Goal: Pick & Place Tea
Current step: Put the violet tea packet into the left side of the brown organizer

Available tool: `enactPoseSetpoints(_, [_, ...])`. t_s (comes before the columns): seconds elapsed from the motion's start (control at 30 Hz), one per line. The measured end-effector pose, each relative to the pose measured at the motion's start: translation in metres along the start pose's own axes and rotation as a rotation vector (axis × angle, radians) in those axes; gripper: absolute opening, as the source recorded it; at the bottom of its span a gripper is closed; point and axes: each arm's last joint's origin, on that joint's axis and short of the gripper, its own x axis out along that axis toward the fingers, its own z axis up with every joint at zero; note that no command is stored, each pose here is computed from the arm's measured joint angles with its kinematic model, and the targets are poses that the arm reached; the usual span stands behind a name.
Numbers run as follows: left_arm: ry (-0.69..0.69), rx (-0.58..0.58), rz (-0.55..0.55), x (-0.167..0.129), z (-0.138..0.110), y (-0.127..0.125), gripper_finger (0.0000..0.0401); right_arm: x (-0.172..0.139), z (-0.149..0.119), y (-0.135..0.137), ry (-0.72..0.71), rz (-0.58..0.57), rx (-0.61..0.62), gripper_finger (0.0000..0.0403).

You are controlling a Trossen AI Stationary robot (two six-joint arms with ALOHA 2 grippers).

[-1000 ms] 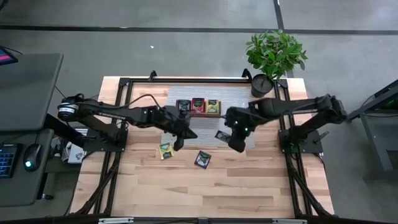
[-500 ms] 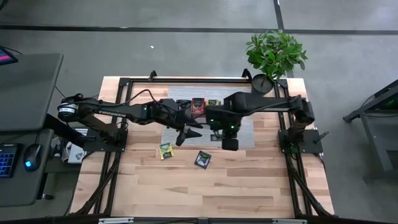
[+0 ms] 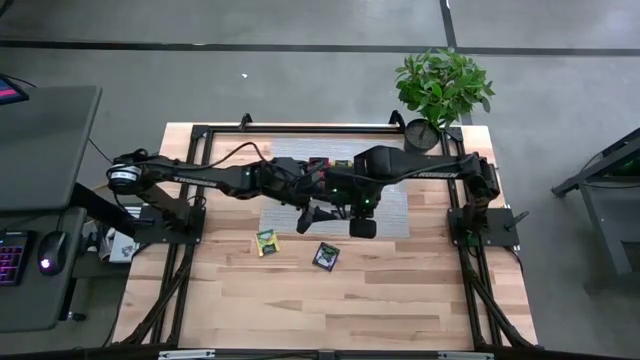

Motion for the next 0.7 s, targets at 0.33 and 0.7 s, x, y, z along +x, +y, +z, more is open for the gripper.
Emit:
enactPoseSetpoints(0.33, [0.052,-0.025,-0.001,0.014,-0.01,0.006,0.0252,0.0,0.002,0.0,-0.02,-0.009,0.005,0.0])
enactPoseSetpoints(0.7, [0.053,-0.045,0.017,0.015,-0.011,0.007,0.0222,0.0,0.003,0.0,-0.035,-0.015,0.007,0.0])
